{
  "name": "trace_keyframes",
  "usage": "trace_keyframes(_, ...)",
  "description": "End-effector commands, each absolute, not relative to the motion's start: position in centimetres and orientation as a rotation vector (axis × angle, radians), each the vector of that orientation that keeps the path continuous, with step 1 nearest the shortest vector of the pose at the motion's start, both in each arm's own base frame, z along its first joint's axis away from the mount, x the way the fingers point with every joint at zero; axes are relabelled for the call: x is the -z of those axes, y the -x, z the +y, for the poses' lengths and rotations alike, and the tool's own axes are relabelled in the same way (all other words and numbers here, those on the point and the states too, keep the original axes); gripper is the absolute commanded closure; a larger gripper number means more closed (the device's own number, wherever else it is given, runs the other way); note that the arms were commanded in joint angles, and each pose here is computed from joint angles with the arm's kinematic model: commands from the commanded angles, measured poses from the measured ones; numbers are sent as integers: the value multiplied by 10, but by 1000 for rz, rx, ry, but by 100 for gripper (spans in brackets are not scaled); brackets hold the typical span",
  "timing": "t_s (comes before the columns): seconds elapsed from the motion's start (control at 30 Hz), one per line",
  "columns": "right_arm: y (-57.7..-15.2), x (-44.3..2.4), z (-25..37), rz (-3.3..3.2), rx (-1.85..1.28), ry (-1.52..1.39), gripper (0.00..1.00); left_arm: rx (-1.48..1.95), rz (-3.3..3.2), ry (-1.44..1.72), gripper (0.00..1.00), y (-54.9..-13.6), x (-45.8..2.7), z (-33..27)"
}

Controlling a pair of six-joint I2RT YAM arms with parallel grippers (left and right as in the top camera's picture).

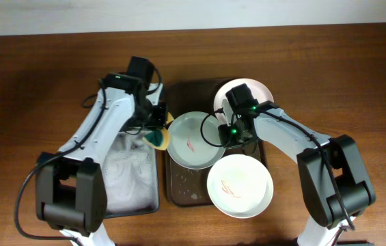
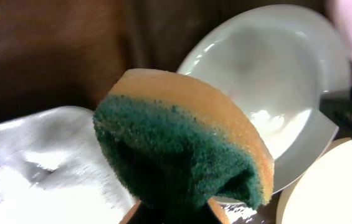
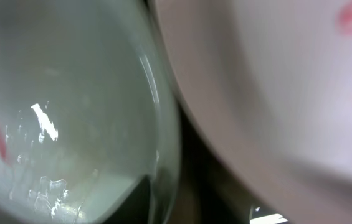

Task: Clean dirty plates on tray and stack at the side
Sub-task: 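Scrub the held plate with the sponge in the left gripper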

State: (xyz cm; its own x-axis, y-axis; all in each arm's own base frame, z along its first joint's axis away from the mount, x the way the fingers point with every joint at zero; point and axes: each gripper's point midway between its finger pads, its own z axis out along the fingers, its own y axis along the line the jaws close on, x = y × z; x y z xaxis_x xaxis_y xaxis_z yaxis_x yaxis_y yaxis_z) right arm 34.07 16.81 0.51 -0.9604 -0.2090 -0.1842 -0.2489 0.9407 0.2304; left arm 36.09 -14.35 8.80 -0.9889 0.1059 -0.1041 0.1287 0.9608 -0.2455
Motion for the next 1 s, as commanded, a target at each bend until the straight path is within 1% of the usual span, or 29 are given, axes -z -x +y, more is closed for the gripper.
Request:
trace_keyframes(0.0, -346, 6, 163, 2951, -314, 299, 96, 434, 2894, -259, 100, -373, -113, -173)
trace_keyframes(0.07, -348, 5, 162, 2956, -323, 223, 96, 440, 2867, -167, 100, -380, -115, -184)
trace_keyframes(0.1, -347, 5, 163, 2961, -337, 204, 96, 466, 2848, -143, 100, -384, -112, -199)
trace_keyframes(0.17, -347, 5, 164, 2961, -340, 206, 96, 481, 2865, -146, 100, -382, -98, -219)
trace_keyframes(0.27, -346, 5, 164, 2964, -339, 206, 96, 544, 3006, -120, 100, -356, -52, -259)
trace_keyframes(0.3, -346, 5, 164, 2964, -339, 205, 96, 541, 3064, -64, 100, -346, -36, -268)
trace_keyframes(0.4, -345, 5, 164, 2968, -338, 205, 96, 495, 3153, 124, 100, -336, -2, -274)
trace_keyframes(0.47, -344, 6, 163, 2975, -336, 205, 96, 477, 3171, 167, 100, -336, 12, -274)
trace_keyframes(0.53, -343, 6, 163, 2980, -334, 204, 96, 363, 3182, 182, 100, -336, 26, -262)
trace_keyframes(0.6, -340, 6, 162, 2990, -330, 204, 96, 45, 3132, 181, 100, -344, 32, -223)
trace_keyframes(0.7, -340, 6, 162, 2992, -330, 203, 96, -484, 3021, 114, 100, -352, 22, -150)
trace_keyframes(0.77, -340, 6, 161, 2995, -329, 203, 96, -609, 2998, 123, 100, -353, 16, -129)
trace_keyframes(0.9, -338, 7, 161, 3002, -326, 203, 96, -606, 3001, 189, 100, -363, 5, -117)
trace_keyframes(0.97, -336, 7, 160, 3009, -324, 203, 96, -414, 3020, 210, 100, -372, 13, -139)
